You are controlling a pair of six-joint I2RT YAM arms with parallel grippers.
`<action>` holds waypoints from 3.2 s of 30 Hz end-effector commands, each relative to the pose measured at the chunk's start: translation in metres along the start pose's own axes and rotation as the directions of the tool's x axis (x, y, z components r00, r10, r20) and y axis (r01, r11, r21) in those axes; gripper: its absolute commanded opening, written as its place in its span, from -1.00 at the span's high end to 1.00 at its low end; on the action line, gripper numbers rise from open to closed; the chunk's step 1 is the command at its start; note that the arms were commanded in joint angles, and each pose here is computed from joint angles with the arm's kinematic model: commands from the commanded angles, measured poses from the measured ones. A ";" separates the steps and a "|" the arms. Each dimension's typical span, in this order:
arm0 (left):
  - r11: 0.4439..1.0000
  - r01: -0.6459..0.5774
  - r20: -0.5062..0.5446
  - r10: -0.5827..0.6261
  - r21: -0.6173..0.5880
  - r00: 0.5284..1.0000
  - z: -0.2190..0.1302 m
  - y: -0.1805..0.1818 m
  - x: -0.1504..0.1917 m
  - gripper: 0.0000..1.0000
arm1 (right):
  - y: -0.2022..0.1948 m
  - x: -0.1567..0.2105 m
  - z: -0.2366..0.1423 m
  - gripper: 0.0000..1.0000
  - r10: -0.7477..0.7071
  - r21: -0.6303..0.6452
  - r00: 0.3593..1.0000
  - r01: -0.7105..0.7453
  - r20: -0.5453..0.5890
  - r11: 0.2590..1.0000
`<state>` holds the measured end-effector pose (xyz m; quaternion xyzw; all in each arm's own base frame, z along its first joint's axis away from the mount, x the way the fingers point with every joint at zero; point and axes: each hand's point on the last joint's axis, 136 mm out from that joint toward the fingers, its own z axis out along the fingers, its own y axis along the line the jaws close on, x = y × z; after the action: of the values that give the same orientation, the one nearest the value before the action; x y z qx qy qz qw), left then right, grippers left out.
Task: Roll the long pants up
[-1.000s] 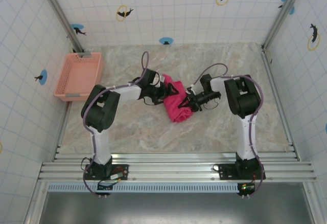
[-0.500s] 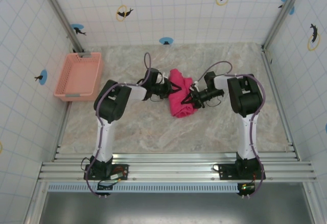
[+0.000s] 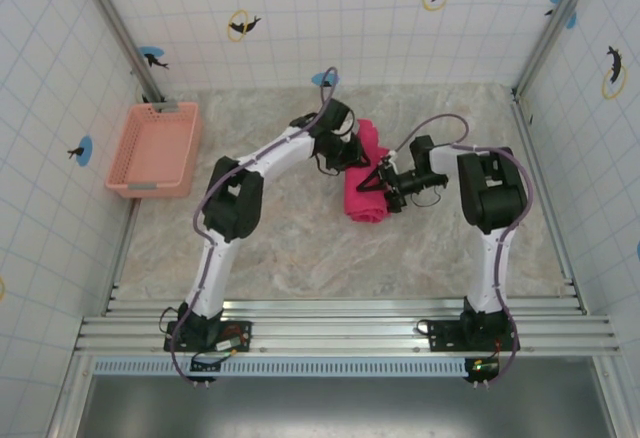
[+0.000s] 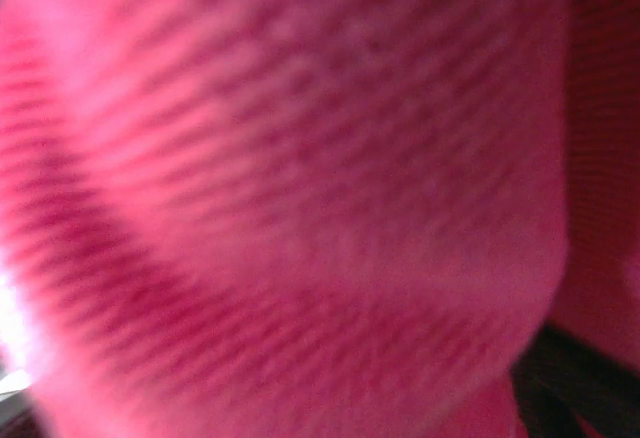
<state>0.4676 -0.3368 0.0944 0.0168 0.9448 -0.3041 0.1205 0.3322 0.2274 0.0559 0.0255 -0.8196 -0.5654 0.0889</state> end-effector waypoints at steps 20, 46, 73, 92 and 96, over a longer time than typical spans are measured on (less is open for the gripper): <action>0.786 0.291 0.636 0.163 -0.546 0.754 -0.410 0.135 -0.109 1.00 | -0.115 0.113 -0.003 -0.92 0.202 0.531 0.971 -0.105 -0.129 0.841; 0.545 0.619 0.729 -0.021 -0.566 0.685 -0.473 0.320 -0.066 1.00 | -0.098 0.116 0.005 -0.92 0.169 0.495 0.975 -0.076 -0.146 0.866; 0.622 0.558 0.344 -0.440 -0.549 0.830 -0.296 0.480 -0.034 0.37 | -0.051 0.058 0.063 -0.92 0.085 0.580 0.984 0.021 -0.154 0.814; 0.641 0.385 0.166 -0.376 -0.664 0.912 -0.350 0.430 0.016 -0.95 | -0.024 -0.002 0.073 -0.92 -0.011 0.550 0.991 0.082 -0.131 0.831; 0.619 0.356 0.222 -0.285 -0.700 0.933 -0.381 0.413 0.016 -0.95 | -0.024 -0.007 0.075 -0.92 -0.022 0.545 0.991 0.093 -0.135 0.833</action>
<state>0.4263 0.2133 0.1028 -0.2403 0.9679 0.0327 0.0660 0.3187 0.3016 0.0432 0.1050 -0.9232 -0.3523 0.1121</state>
